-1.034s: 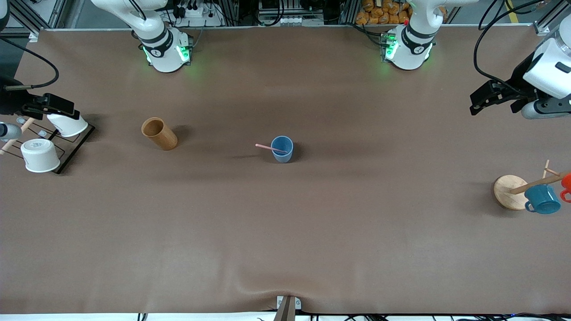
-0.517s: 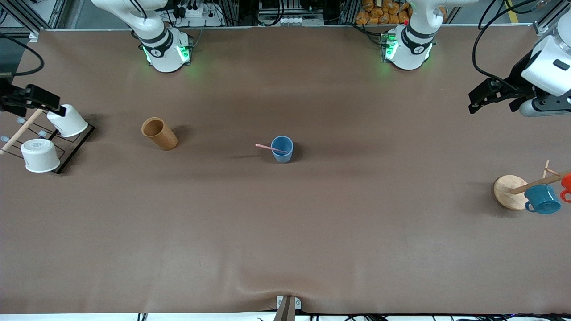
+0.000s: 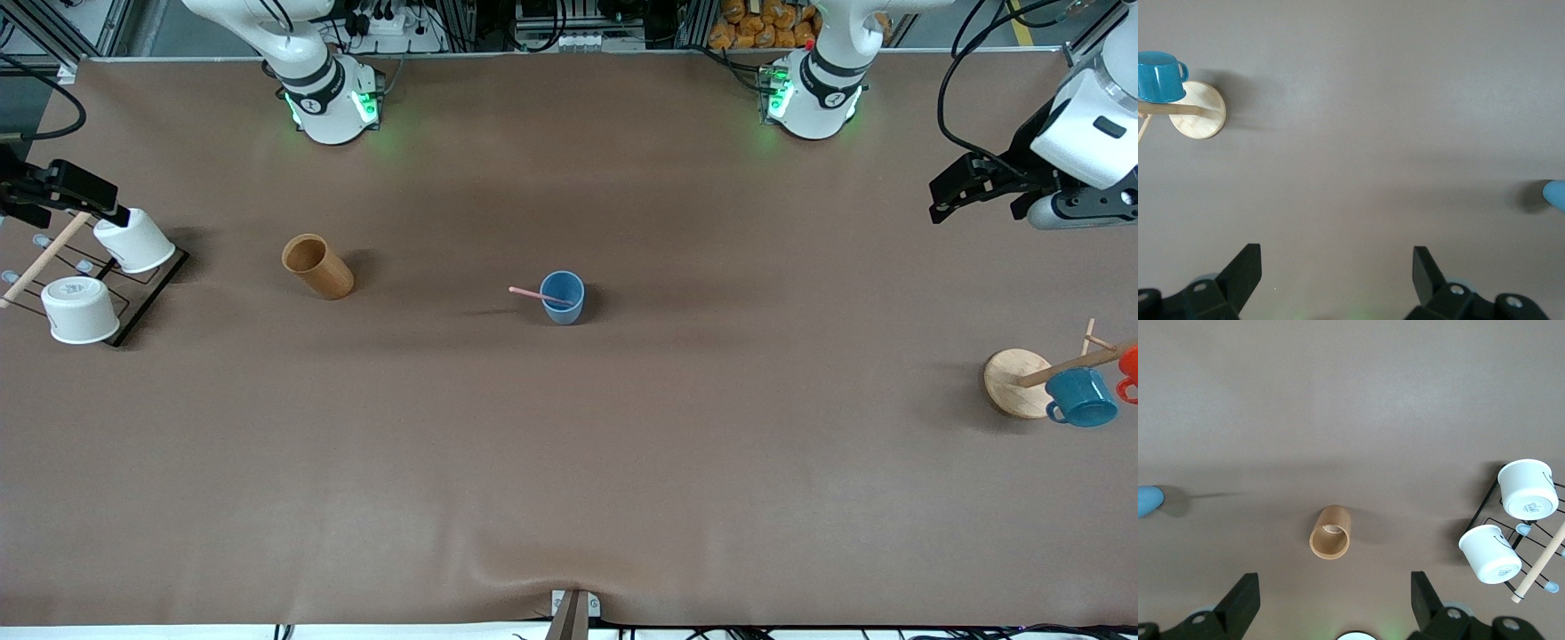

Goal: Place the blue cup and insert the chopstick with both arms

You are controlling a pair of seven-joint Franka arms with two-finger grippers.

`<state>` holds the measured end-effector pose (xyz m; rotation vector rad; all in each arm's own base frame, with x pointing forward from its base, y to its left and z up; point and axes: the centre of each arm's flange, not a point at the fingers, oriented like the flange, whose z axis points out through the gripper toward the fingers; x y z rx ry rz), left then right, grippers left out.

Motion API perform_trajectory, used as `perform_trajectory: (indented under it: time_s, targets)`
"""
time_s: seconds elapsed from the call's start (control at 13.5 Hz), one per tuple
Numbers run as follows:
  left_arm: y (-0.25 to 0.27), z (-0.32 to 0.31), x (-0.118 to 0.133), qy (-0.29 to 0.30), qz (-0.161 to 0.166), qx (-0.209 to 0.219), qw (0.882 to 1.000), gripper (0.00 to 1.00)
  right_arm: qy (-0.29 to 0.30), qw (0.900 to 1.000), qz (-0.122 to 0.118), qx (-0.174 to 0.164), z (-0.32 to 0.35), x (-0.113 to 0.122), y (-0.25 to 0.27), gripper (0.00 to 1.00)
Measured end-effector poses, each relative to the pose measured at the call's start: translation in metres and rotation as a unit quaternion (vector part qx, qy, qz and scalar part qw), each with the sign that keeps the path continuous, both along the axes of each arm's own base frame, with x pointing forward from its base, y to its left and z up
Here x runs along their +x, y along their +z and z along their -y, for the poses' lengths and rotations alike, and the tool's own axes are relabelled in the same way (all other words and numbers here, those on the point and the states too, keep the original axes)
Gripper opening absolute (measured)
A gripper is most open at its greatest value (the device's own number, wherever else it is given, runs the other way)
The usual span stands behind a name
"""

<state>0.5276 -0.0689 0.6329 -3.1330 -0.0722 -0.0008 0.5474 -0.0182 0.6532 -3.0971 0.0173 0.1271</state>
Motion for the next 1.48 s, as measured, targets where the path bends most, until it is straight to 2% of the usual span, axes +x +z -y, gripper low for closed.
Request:
perform_trajectory:
  time_s: [0.44,0.81,1.48]
  targets:
    - [0.002,-0.005,0.003,0.005,0.003,-0.001,1.0,1.0,0.0,1.0,0.002,-0.001,0.0,0.0,-0.001,1.0]
    - [0.003,-0.004,0.002,0.003,0.001,-0.001,1.0,1.0,0.018,0.999,0.009,-0.028,-0.013,0.001,0.001,1.0]
    - [0.002,-0.013,0.002,0.005,-0.002,0.0,1.0,1.0,0.018,0.999,0.01,-0.03,-0.013,0.001,0.001,1.0]
